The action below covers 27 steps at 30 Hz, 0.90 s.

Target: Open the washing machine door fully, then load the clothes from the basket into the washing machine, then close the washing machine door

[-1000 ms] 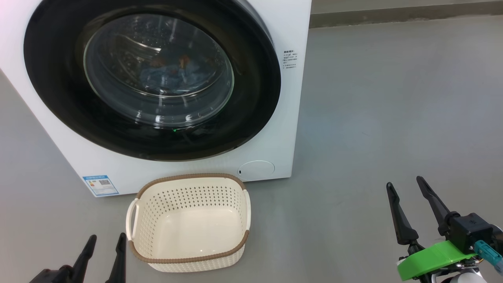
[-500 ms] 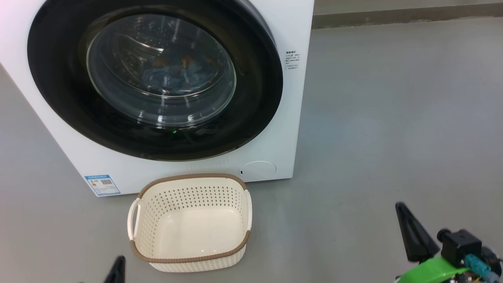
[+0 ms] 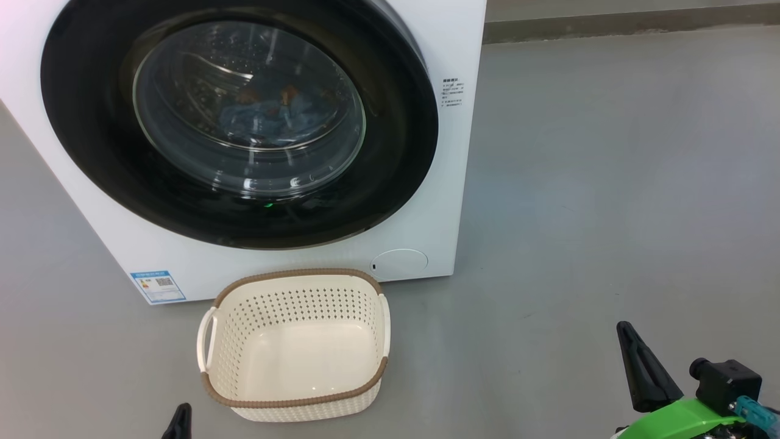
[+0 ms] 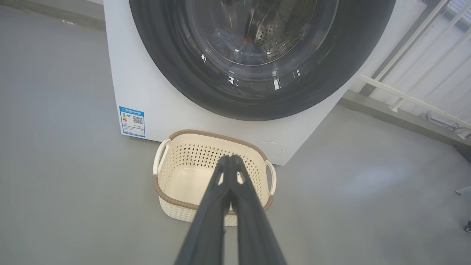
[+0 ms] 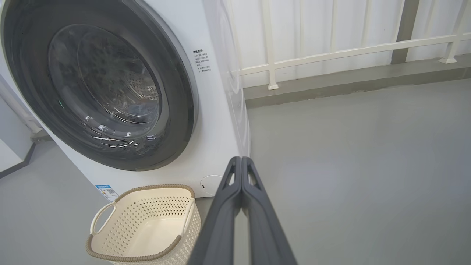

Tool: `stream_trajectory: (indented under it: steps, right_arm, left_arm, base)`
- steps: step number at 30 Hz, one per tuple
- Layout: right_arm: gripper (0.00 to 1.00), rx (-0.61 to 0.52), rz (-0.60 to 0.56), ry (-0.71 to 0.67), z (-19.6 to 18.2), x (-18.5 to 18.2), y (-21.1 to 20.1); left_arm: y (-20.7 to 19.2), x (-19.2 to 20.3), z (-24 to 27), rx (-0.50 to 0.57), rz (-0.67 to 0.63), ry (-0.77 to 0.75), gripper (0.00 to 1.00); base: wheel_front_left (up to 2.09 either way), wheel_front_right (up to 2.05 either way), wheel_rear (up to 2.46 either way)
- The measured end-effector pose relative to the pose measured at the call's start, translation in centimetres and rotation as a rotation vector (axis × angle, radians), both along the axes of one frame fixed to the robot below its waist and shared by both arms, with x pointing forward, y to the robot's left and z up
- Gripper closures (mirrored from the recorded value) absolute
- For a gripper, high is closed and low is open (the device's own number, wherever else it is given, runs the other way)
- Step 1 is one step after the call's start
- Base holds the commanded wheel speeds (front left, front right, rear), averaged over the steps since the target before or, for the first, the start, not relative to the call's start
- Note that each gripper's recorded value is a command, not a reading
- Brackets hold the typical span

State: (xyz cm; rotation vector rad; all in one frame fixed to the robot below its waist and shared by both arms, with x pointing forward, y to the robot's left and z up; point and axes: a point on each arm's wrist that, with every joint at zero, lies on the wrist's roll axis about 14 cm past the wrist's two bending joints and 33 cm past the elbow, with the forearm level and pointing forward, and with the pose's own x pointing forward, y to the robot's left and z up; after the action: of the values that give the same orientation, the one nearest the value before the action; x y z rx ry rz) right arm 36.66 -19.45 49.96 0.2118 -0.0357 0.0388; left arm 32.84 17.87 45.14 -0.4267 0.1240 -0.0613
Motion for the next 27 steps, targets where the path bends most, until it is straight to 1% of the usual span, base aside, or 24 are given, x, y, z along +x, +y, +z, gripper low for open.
stream_trajectory:
  steps: [27]
  right_arm:
    - [1.00,0.318,-0.063,0.048,-0.7,0.2,-1.3]
  left_arm:
    - [0.7,0.8,0.0,-0.261,0.084,0.047,1.00]
  base:
    - [0.00,0.00,0.00]
